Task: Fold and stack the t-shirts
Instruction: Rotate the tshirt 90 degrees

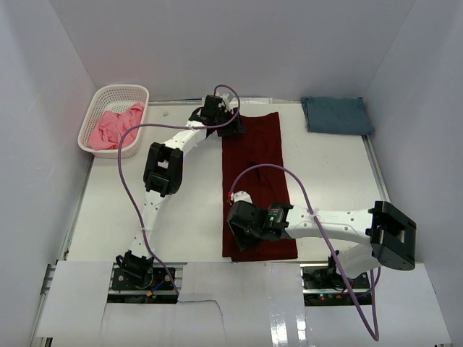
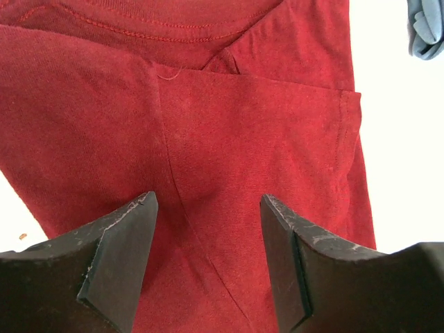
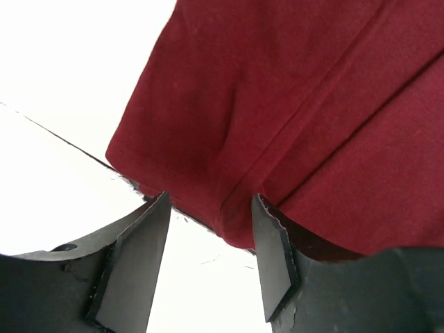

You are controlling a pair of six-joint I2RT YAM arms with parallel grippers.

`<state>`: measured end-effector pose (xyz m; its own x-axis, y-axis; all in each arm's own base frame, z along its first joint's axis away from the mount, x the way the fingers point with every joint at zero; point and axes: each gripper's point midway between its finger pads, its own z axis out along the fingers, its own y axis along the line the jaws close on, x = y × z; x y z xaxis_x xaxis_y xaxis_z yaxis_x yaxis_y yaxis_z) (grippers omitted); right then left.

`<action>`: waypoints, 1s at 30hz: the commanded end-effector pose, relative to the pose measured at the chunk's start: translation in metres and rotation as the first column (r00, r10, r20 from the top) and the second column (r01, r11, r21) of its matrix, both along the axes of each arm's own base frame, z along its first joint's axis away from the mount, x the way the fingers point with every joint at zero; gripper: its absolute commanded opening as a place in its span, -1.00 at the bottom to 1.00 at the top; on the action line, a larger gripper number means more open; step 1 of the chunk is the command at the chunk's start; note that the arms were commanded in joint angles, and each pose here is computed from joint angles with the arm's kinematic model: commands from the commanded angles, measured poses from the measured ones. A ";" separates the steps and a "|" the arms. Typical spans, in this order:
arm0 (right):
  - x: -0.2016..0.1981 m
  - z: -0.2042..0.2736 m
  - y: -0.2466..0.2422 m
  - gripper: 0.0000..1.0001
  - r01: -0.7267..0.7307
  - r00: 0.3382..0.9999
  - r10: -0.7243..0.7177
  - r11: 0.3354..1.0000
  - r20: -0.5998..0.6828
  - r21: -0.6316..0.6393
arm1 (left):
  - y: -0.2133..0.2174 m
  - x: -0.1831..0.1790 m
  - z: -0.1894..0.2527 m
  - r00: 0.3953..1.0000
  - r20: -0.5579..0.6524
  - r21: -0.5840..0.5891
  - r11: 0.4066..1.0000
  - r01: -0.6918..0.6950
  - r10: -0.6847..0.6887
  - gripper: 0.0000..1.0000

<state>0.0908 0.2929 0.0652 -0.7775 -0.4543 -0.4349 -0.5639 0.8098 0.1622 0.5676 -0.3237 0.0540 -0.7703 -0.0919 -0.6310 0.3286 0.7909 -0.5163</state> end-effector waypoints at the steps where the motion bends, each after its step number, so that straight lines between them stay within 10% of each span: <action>1: 0.005 0.003 -0.003 0.12 0.018 0.999 -0.017 0.999 0.032 -0.039 | -0.001 0.005 0.026 0.999 0.043 -0.023 1.000 0.011 -0.010 0.44; 19: -0.012 -0.020 -0.004 -0.23 0.003 0.999 -0.007 0.995 -0.038 -0.103 | 0.001 0.006 0.024 0.999 0.036 -0.026 1.000 0.010 -0.009 0.44; 24: -0.015 -0.020 0.000 -0.83 -0.010 0.999 0.006 0.997 -0.053 -0.077 | 0.002 0.006 0.021 0.999 0.032 -0.027 1.000 0.009 -0.008 0.44; 30: -0.016 -0.010 0.012 -0.85 -0.025 0.998 0.024 1.000 -0.055 -0.004 | 0.002 0.008 0.019 1.000 0.025 -0.036 0.999 0.008 -0.007 0.44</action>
